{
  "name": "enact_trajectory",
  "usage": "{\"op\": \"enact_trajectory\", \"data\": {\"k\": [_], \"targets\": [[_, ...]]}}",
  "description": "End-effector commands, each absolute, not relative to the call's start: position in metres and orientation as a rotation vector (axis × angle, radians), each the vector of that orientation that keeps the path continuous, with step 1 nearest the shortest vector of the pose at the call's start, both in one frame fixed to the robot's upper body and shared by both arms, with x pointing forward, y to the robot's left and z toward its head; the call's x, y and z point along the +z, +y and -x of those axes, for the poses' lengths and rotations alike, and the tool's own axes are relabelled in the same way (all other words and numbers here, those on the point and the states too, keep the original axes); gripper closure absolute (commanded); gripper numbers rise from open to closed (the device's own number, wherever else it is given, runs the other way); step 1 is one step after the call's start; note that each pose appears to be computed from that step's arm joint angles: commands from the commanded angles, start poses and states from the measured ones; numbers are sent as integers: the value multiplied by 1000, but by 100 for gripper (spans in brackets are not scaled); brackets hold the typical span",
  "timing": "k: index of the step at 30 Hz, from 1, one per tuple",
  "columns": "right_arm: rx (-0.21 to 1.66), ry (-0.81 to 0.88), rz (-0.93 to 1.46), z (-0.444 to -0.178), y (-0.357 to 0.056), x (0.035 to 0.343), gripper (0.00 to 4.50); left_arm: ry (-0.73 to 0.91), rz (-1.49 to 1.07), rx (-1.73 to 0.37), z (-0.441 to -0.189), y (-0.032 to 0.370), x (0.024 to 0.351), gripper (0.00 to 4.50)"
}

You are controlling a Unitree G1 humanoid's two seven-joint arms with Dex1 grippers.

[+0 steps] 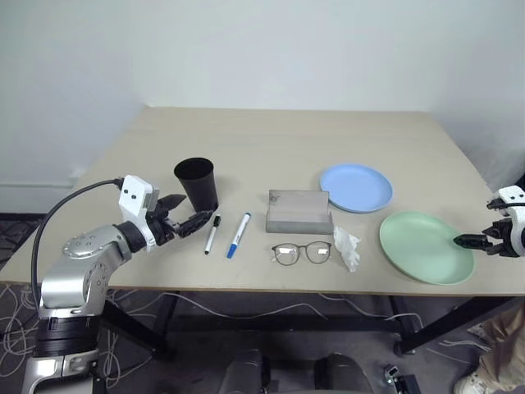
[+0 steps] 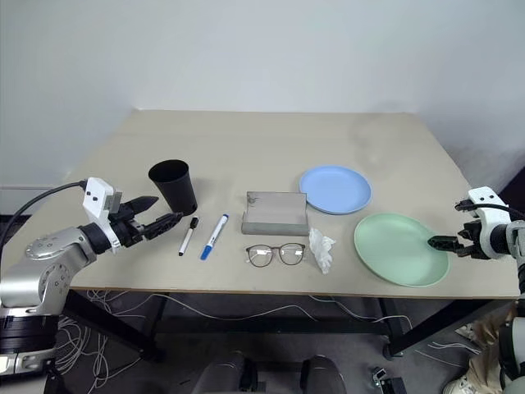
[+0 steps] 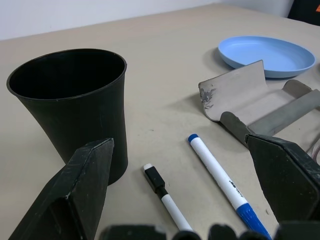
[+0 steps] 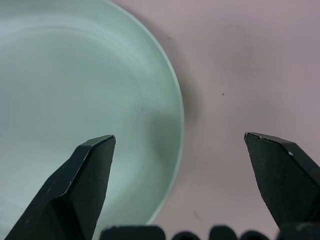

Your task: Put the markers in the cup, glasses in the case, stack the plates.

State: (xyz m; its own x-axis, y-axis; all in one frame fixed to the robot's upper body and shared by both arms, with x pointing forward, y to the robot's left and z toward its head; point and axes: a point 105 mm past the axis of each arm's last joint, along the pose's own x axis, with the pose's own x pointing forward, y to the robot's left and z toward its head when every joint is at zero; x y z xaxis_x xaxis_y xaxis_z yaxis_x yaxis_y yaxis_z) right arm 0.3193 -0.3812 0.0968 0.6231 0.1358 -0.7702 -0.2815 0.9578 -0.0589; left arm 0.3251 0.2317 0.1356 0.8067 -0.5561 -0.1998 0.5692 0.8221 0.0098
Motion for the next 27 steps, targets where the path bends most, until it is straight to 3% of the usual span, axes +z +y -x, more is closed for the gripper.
{"op": "enact_trajectory", "data": {"k": [1,14,19,27], "targets": [[250,861,186,-322,-379,103,0,128,-98,-601,-324,231,153,3],[300,938,118,-316,-364,85,0,129,-98,-594,-323,232,153,3],[286,940,93,-317,-362,84,123,128,-100,-592,-324,233,154,0],[277,929,80,-319,-362,85,407,128,-100,-592,-324,233,154,0]]}}
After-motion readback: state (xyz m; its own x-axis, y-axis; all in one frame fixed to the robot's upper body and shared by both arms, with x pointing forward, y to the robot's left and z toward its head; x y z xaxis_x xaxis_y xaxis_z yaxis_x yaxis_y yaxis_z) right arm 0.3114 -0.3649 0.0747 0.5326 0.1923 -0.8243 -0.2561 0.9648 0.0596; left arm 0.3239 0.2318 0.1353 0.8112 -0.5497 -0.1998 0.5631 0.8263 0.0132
